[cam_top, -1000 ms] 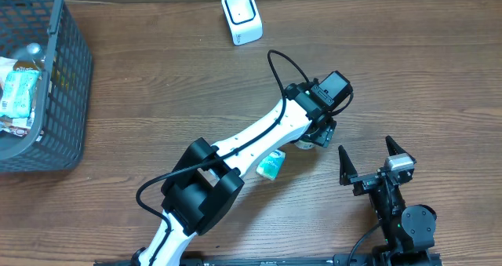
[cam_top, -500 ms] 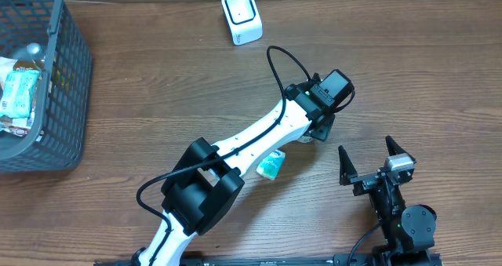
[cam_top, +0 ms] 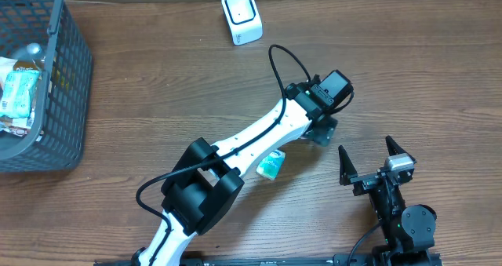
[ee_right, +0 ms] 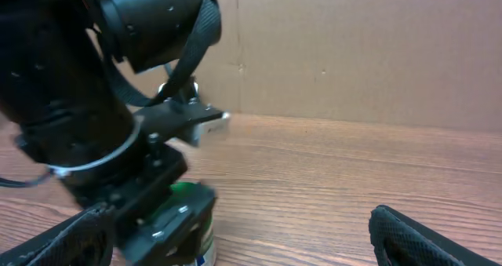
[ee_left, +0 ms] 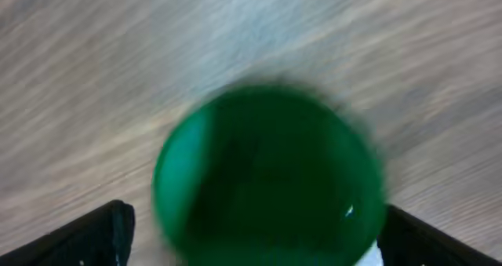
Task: Scan the item barcode
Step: 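Lower the jar and set it upright on the table, release, then grasp the small green-white tissue pack with the left gripper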
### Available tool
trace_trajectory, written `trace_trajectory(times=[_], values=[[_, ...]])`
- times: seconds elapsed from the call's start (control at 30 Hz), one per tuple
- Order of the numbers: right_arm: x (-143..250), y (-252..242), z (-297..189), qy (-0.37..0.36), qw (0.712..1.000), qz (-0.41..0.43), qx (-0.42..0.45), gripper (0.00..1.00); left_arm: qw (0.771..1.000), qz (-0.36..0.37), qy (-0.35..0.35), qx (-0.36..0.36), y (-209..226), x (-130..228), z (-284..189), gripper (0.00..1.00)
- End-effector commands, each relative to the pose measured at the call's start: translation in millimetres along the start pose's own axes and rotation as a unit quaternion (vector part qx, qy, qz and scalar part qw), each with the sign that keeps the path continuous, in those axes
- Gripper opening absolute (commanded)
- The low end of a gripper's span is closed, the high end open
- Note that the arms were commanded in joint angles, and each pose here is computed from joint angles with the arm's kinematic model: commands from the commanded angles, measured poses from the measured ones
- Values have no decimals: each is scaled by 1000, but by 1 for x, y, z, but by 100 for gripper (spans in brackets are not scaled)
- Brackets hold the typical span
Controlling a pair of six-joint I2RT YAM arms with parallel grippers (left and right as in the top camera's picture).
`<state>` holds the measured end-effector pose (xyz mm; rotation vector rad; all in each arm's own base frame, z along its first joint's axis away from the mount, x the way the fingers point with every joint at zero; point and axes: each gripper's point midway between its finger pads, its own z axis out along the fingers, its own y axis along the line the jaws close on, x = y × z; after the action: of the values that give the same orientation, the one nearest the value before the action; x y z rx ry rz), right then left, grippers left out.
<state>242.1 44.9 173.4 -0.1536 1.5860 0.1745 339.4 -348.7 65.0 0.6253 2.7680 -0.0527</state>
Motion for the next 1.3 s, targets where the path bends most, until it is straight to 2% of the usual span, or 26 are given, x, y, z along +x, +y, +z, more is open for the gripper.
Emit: trace_trajectory(times=[0.0,0.13,0.3,0.37,0.4,0.43,0.47,0.53,0.67,0.87,1.1,1.27], values=[[3,-2,0,0,1000,-2,6,100,1000,-2,-22,8,7,-19,-48,100],[3,-2,0,0,1000,-2,6,100,999,32,2,0,34,-9,-91,100],[3,-2,0,0,1000,-2,6,100,996,2,85,-21,78,23,-91,100],[3,-2,0,0,1000,-2,6,100,994,-17,112,7,81,32,-83,91],[3,-2,0,0,1000,-2,6,100,990,-34,134,32,84,42,-69,70],[3,-2,0,0,1000,-2,6,100,988,-41,145,35,87,48,-61,54],[3,-2,0,0,1000,-2,6,100,985,-49,160,42,90,58,-50,30],[3,-2,0,0,1000,-2,6,100,981,-57,176,54,89,69,-38,4],[3,-2,0,0,1000,-2,6,100,973,-55,199,108,72,89,-19,6],[3,-2,0,0,1000,-2,6,100,970,-42,210,114,60,108,-1,39],[3,-2,0,0,1000,-2,6,100,971,-34,206,116,55,115,9,40],[3,-2,0,0,1000,-2,6,100,968,-35,222,112,57,134,21,40]])
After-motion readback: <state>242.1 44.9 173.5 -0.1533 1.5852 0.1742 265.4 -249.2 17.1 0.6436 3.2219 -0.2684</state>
